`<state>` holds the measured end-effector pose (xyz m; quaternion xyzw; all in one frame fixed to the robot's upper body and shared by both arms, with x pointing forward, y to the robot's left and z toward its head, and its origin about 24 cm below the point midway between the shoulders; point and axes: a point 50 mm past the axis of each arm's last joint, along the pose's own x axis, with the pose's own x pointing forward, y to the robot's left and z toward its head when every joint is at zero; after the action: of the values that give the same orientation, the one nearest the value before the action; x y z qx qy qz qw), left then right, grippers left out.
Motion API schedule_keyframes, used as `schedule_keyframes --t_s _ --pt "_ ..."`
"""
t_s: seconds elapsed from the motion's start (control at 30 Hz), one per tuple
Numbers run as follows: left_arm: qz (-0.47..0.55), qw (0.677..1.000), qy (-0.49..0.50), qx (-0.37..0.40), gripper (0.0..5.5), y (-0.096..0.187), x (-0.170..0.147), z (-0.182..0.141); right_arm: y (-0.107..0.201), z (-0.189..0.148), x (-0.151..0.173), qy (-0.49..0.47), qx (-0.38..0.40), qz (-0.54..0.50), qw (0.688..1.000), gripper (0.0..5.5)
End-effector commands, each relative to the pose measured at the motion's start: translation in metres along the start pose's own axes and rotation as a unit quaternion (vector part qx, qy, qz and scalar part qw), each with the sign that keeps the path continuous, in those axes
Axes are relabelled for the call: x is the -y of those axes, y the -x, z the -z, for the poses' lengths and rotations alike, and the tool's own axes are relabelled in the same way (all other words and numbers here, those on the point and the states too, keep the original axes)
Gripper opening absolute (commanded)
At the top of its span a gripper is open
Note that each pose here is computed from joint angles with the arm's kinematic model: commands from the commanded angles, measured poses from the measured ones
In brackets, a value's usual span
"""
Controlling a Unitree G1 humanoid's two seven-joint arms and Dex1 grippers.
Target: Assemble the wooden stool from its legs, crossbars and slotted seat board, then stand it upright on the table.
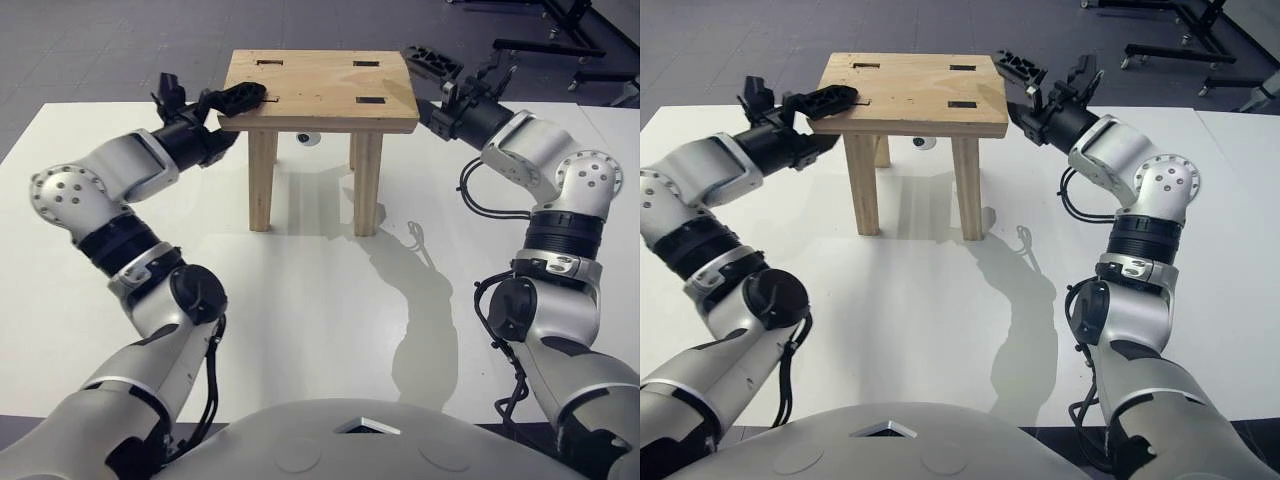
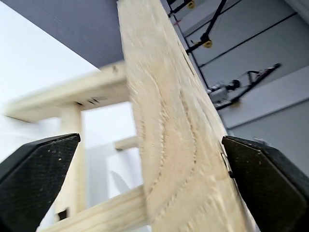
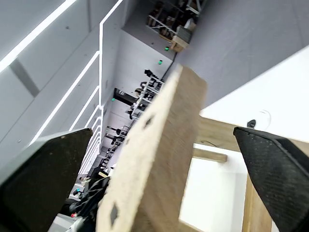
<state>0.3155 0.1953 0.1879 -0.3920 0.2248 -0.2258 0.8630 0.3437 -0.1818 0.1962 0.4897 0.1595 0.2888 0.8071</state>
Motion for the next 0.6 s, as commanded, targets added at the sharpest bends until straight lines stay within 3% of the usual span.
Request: schedule_keyframes --t_s 0.03,0.17,0.47,0.6 --pt "0.061 0.998 -0.022 -0.016 5.4 0.006 0.011 -0.013 0.003 -0.01 -0.018 0.023 0.006 -0.036 0.999 5.39" --pt "0.106 0.994 -0.008 -0.008 5.4 0.007 0.02 -0.023 0.007 -0.017 -0.014 0.023 0.022 -0.025 0.999 5.39" --pt "0.0 1.0 0.002 0.022 5.4 0.032 -0.02 -0.044 0.017 -0.04 -0.005 0.054 0.066 0.008 0.996 5.39" --pt "-0.05 0.993 -0.09 0.056 5.4 0.034 -0.027 -0.053 0.02 -0.06 -0.006 0.136 0.121 0.045 0.982 5.39"
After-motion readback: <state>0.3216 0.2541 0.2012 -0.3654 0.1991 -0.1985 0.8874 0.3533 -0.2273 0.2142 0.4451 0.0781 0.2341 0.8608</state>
